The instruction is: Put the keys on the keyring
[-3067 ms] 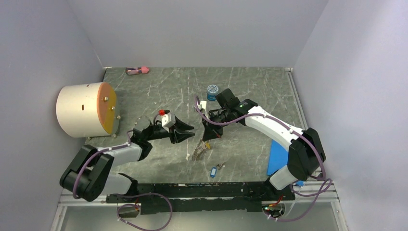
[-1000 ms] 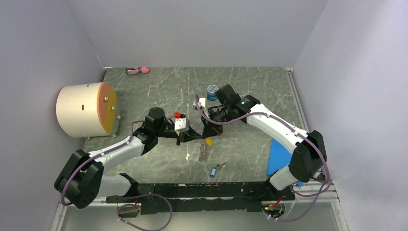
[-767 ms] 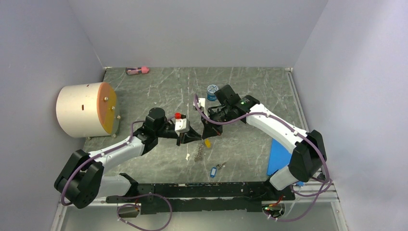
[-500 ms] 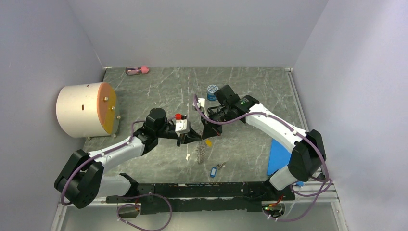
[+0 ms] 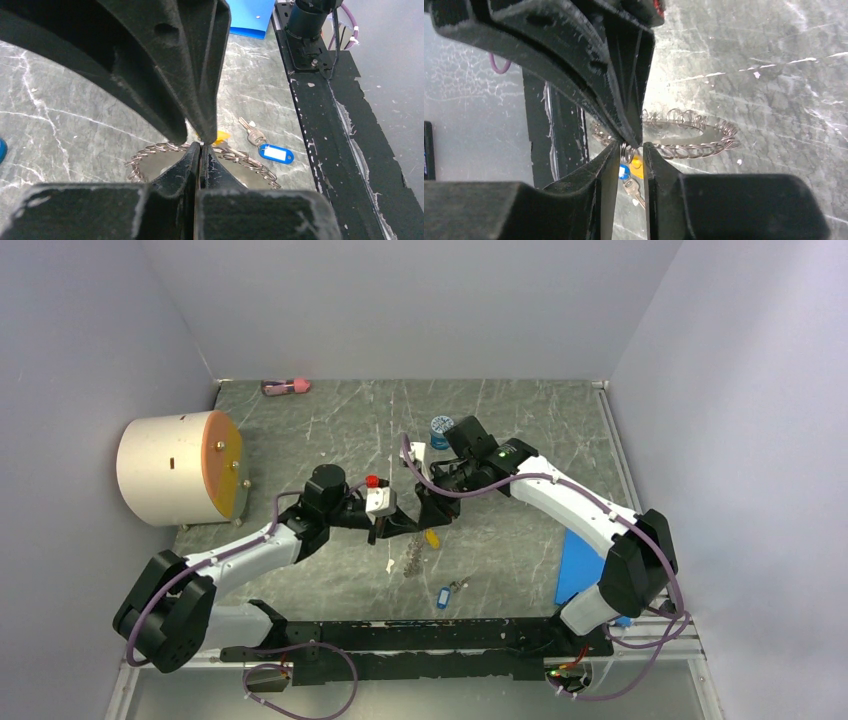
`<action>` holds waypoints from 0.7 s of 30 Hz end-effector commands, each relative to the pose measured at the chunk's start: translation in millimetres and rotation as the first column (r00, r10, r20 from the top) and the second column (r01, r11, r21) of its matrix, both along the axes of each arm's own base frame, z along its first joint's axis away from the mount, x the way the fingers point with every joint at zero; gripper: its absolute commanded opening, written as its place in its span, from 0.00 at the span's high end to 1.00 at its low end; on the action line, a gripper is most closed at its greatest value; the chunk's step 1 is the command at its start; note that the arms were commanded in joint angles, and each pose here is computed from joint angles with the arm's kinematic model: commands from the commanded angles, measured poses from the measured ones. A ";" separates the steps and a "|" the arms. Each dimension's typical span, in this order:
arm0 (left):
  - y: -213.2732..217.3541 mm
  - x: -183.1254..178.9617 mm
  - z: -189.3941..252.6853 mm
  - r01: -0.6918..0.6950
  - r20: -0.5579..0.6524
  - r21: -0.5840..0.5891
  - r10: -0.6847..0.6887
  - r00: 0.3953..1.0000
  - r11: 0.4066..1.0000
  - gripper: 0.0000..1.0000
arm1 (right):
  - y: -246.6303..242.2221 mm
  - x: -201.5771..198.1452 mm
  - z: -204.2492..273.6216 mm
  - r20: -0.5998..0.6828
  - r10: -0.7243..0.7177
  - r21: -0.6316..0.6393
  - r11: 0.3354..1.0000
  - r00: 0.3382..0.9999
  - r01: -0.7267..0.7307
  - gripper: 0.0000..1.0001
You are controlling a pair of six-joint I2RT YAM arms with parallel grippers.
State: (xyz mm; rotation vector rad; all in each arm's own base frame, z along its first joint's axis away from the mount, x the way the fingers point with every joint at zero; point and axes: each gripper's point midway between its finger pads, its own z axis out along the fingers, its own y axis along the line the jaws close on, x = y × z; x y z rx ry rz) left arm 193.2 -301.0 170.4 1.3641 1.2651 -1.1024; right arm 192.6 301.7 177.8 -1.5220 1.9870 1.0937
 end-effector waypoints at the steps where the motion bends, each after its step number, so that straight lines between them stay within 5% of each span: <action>1: -7.4 2.0 18.2 -0.001 0.011 -0.058 0.001 1.000 0.998 0.97 | 12.4 21.1 18.8 0.082 -0.047 0.063 0.997 0.996 0.042 0.67; 9: -6.2 13.7 22.6 -0.094 -0.045 -0.114 0.089 0.995 0.989 0.98 | -3.4 44.6 38.6 0.124 -0.223 0.189 0.962 0.967 0.198 0.37; 21: 21.3 33.8 51.5 -0.185 -0.130 -0.334 0.149 0.980 0.924 0.97 | -34.6 54.5 65.6 0.137 -0.356 0.426 0.864 0.924 0.270 0.20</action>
